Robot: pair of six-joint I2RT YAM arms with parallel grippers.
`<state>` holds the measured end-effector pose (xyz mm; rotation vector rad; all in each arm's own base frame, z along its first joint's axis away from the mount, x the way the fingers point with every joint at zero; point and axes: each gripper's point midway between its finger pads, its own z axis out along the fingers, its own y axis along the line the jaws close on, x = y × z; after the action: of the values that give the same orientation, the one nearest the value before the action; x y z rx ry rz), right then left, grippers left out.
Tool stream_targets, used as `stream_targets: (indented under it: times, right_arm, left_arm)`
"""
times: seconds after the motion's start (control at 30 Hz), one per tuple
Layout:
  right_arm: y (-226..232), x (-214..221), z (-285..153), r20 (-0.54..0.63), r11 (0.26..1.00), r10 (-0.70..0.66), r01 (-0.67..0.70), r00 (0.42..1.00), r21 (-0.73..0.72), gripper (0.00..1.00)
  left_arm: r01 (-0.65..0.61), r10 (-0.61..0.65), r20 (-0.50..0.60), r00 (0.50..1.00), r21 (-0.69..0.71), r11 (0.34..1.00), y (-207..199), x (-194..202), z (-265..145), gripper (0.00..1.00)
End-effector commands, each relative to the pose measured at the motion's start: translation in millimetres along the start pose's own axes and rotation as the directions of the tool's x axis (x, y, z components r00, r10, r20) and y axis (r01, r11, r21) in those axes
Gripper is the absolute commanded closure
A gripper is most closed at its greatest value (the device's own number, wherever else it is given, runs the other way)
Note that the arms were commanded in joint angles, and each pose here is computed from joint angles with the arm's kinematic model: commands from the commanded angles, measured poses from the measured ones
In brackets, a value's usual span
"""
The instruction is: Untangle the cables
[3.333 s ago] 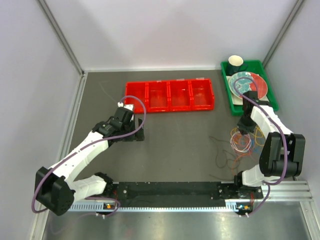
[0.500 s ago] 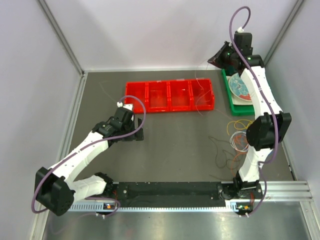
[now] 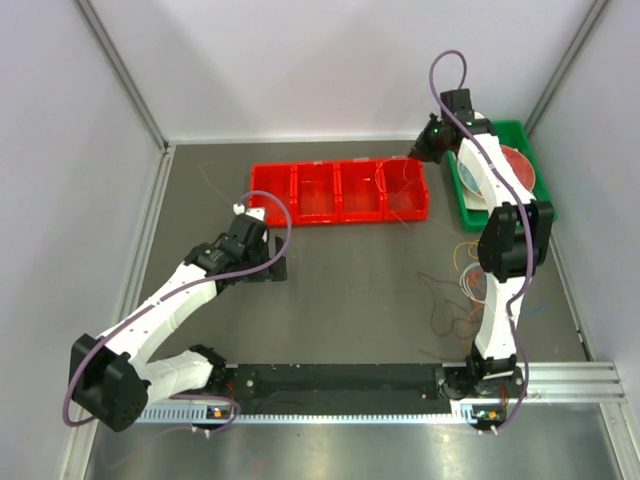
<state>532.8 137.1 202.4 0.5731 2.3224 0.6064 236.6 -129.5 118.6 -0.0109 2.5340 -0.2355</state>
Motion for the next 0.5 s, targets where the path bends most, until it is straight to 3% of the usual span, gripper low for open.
stream_targets:
  times: [0.0, 0.27, 0.47]
  right_arm:
    - [-27, 12, 14, -0.047, 0.990, -0.002, 0.009, 0.999, 0.141, 1.00]
    - [-66, 5, -2, 0.006, 0.933, -0.016, 0.012, 1.000, 0.360, 1.00]
    - [-71, -18, -27, 0.105, 0.902, -0.051, 0.001, 0.993, 0.431, 1.00]
  left_arm:
    - [0.011, -0.011, 0.026, 1.000, -0.005, 1.000, -1, -5, 1, 0.05]
    - [0.011, -0.011, 0.024, 1.000, 0.002, 1.000, -2, -5, 1, 0.05]
    - [0.013, -0.013, 0.026, 1.000, 0.004, 1.000, -2, -6, 0, 0.05]
